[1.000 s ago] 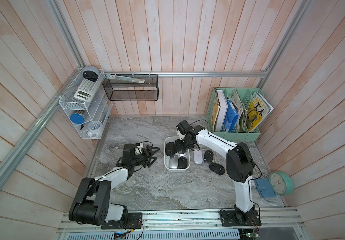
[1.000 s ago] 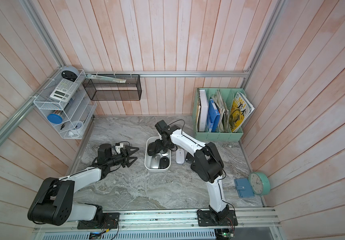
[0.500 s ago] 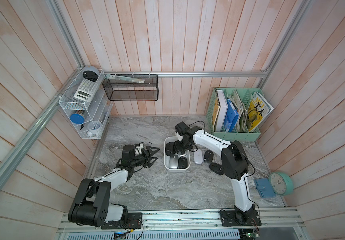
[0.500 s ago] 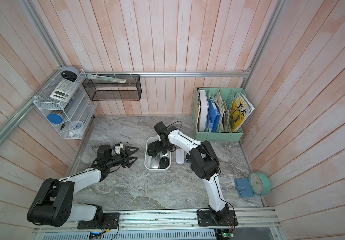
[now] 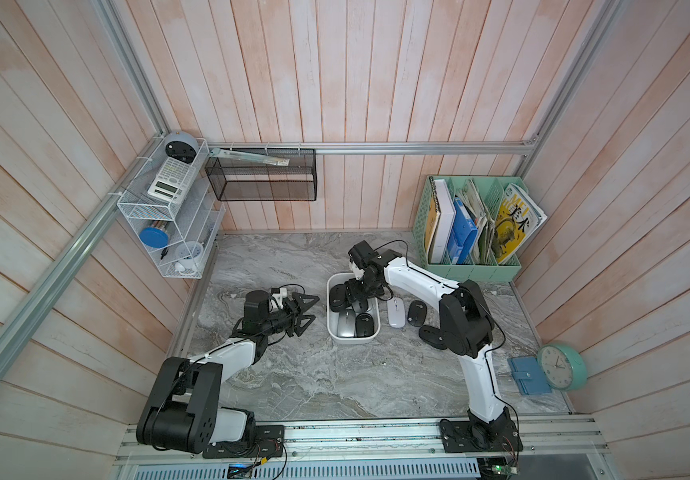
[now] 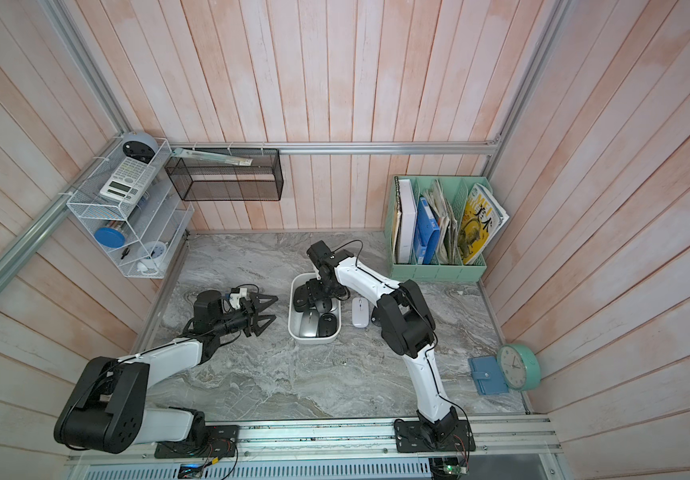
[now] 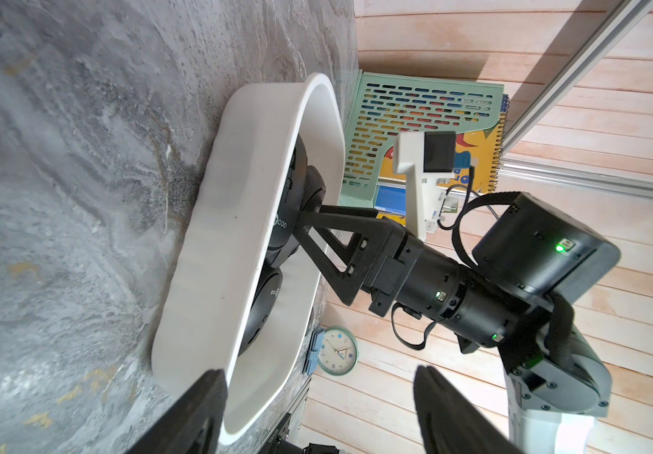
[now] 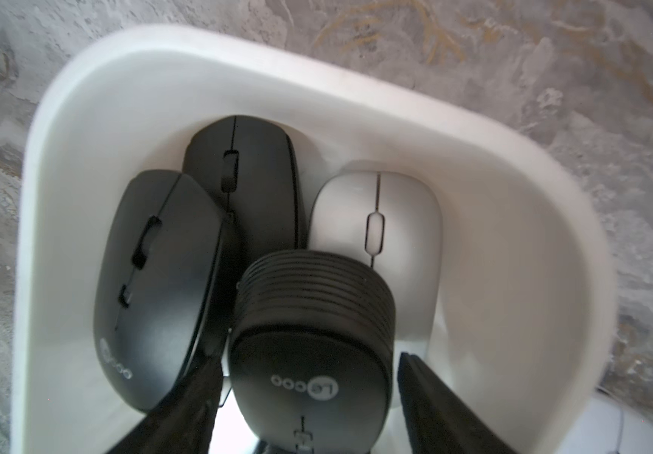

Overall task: Put the mouse in the storage box
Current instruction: Place the mouse in the storage box.

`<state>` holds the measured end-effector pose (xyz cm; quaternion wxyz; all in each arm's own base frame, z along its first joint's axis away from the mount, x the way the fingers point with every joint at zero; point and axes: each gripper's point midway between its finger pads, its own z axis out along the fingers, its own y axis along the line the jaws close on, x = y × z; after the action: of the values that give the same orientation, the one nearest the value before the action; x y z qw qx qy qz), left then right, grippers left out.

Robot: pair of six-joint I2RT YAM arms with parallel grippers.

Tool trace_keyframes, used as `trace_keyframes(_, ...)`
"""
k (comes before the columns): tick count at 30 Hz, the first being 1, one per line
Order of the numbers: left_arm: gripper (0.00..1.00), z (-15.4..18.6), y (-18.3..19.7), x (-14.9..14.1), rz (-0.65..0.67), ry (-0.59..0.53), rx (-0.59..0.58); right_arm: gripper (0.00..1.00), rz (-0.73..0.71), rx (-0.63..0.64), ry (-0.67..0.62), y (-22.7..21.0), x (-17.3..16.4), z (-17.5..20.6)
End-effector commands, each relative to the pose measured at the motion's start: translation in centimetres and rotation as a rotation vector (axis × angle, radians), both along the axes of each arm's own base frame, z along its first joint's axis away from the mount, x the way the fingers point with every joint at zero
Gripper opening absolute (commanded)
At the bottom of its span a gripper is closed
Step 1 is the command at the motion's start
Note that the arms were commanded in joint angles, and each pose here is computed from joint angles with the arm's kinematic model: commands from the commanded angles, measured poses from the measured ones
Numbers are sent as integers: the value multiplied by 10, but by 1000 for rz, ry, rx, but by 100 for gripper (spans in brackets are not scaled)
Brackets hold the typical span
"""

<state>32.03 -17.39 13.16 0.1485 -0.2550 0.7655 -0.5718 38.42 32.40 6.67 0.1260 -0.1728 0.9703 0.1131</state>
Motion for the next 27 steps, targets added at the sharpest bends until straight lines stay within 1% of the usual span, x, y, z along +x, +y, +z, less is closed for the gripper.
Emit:
trace_keyframes(1, 80, 9, -1, -2, -18, -37, -18, 80, 21, -20, 41, 0, -4, -3)
trace_keyframes(8, 80, 12, -2, -3, -29, -59, -17, 83, 19, -23, 16, -6, -10, 14)
trace_keyframes(16, 80, 5, -2, -3, -30, -54, -13, 85, 31, -60, 20, -19, -24, 23)
trace_keyframes(17, 80, 5, -2, -2, -29, -55, -18, 86, 29, -62, 21, -20, -25, 24)
trace_keyframes(18, 80, 5, -2, -2, -28, -57, -24, 89, 29, -63, 20, -21, -26, 25)
trace_keyframes(22, 80, 8, -4, -2, -31, -68, -45, 92, 21, -96, -10, -29, -23, 28)
trace_keyframes(27, 80, 11, -4, -6, -42, -76, -49, 92, 28, -100, -24, -27, -19, 35)
